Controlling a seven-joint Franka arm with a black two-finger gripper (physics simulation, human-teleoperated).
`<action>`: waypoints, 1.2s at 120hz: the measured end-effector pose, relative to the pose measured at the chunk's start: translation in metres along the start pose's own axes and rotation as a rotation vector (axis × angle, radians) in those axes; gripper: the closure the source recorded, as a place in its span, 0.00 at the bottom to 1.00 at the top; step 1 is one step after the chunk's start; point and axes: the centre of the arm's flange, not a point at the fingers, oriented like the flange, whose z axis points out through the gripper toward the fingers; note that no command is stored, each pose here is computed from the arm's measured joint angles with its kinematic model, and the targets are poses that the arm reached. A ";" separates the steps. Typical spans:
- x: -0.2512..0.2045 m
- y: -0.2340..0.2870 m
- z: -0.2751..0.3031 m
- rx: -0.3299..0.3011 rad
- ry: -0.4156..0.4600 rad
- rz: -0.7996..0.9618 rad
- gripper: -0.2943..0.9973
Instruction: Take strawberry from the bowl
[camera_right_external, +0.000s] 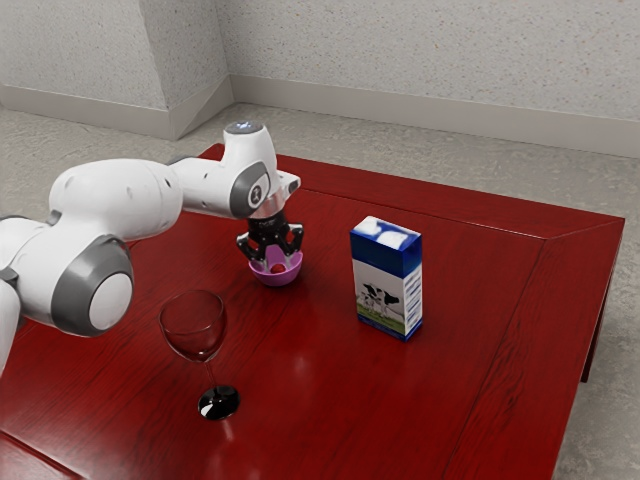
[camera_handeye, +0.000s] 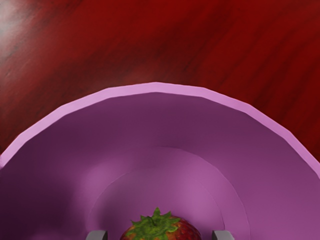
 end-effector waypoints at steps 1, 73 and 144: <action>0.000 0.000 0.000 0.000 0.000 -0.001 0.60; 0.004 0.006 -0.019 -0.015 0.034 -0.023 0.69; -0.050 0.063 -0.111 -0.054 0.067 0.061 0.72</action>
